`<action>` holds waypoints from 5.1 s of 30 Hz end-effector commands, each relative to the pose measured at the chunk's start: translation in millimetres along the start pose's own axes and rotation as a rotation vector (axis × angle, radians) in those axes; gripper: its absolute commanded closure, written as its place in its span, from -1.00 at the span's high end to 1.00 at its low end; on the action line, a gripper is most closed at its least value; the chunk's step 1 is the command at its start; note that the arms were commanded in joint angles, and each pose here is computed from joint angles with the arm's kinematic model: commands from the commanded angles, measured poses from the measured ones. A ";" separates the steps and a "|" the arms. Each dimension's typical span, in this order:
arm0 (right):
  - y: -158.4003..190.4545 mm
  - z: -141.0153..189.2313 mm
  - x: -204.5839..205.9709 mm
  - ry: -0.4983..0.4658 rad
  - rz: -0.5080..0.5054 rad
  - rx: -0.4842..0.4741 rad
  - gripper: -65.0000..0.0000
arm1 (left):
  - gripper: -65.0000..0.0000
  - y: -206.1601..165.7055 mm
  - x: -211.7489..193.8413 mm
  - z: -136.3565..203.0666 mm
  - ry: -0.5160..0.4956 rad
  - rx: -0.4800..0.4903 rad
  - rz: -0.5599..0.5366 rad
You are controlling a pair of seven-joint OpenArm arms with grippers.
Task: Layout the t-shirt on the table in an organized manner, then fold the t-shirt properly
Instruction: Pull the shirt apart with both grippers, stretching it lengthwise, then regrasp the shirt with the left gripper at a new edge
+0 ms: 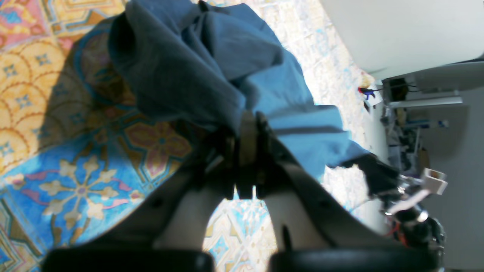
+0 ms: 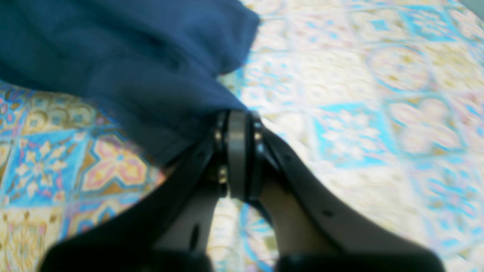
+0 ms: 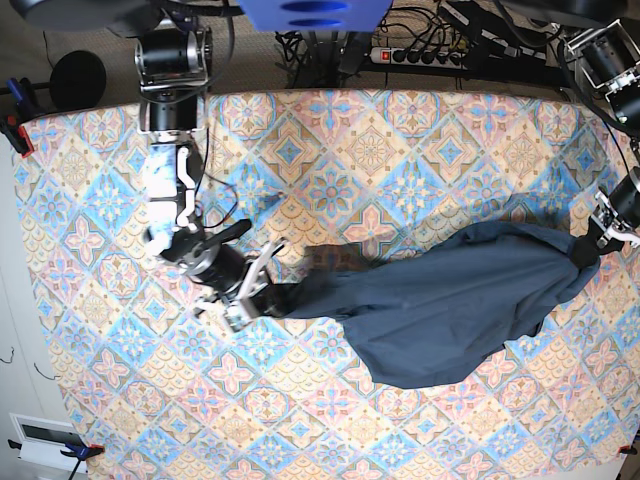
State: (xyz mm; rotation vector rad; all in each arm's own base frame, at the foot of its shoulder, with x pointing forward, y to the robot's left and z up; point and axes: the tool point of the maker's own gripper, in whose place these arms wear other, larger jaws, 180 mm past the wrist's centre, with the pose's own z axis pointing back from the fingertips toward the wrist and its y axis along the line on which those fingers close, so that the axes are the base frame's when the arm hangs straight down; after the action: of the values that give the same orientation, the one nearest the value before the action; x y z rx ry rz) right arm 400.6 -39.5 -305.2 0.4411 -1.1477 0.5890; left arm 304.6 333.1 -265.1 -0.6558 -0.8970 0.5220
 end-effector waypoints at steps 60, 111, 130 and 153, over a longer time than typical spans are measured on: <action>-109.0 130.8 58.5 -0.237 0.011 -0.281 -0.98 | -0.50 135.8 -150.1 58.1 0.382 0.483 0.028; -149.2 134.5 15.9 -0.075 0.012 -0.410 -0.98 | -0.28 35.7 -292.8 25.6 0.634 0.167 0.146; -147.5 134.3 16.2 -0.075 0.016 -0.405 -0.98 | -0.28 24.0 -302.8 2.9 0.582 0.123 0.258; -142.5 139.9 35.9 -0.112 0.066 -0.410 -0.98 | -1.00 -57.7 -108.4 -8.8 0.171 -0.115 -0.072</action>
State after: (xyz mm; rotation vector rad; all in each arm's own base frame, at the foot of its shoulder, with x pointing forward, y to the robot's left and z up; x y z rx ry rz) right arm 395.6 -227.0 -255.1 0.0848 -1.2648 0.3602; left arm 256.0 216.9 -301.5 -0.7438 -0.7407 0.3656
